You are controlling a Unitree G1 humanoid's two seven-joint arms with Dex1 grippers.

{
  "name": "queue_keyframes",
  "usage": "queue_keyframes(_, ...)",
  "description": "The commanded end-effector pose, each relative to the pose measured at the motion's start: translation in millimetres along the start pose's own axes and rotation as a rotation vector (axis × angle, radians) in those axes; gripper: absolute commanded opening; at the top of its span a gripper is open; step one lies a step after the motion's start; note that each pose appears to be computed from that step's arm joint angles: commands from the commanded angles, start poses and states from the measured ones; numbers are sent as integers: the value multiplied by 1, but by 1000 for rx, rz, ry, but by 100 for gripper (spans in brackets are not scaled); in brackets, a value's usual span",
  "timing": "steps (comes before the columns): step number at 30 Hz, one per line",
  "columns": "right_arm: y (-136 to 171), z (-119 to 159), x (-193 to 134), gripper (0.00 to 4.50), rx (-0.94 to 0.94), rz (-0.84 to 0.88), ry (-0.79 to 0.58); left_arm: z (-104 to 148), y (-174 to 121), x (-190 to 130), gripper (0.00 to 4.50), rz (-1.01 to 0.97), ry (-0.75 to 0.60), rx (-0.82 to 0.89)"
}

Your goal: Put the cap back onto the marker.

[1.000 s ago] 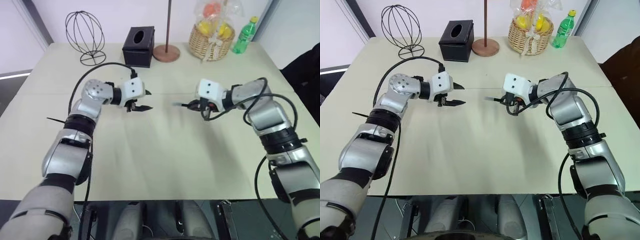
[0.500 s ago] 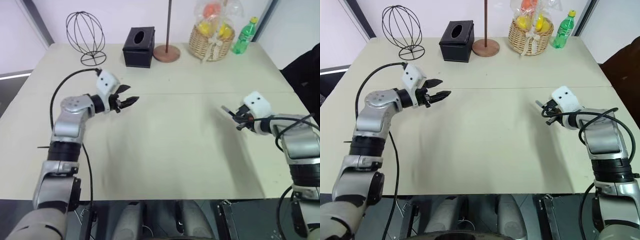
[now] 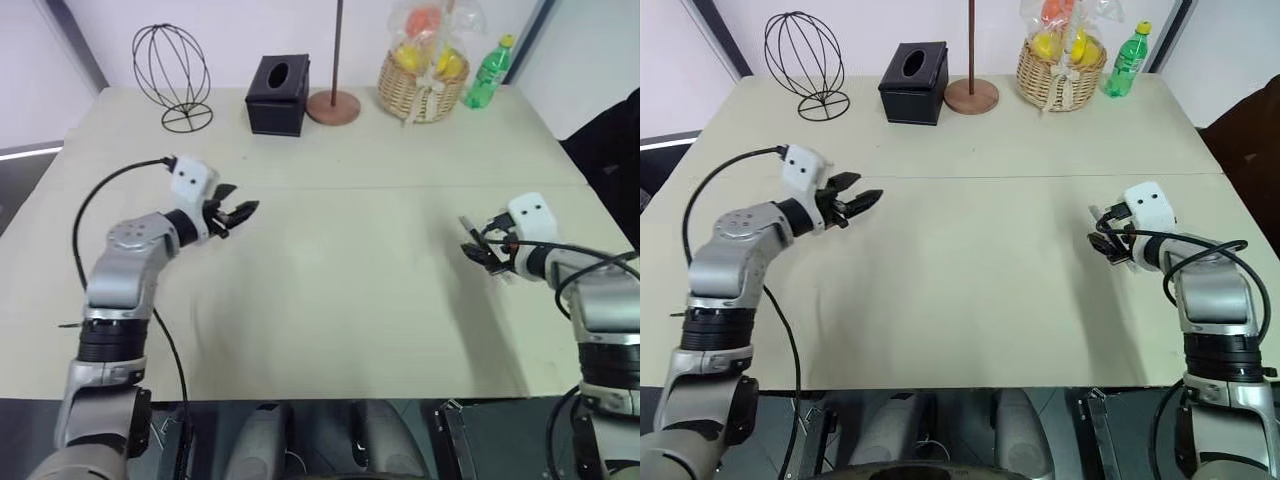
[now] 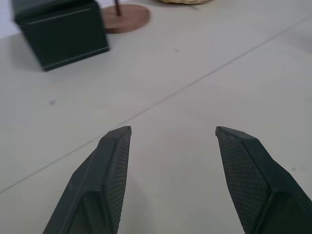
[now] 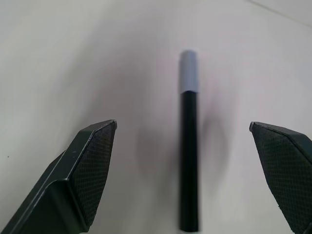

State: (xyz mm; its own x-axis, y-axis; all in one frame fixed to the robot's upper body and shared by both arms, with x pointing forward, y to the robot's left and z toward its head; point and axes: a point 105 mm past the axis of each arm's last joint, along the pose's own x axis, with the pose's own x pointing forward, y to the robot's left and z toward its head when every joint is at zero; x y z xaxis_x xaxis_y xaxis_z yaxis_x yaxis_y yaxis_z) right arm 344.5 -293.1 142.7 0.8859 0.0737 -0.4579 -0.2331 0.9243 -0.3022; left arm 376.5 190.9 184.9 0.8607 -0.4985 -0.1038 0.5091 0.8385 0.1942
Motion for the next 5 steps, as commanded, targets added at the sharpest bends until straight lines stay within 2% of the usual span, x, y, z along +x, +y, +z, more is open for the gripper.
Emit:
queue_keyframes(1, -19, 8, -16, 449, -21, -42, -35, 5, 11, -14, 288, 38, -32, 14)
queue_keyframes(5, -30, 4, -25, 449, -5, -61, -31, -5, 15, -24, 288, 59, 1, 15)
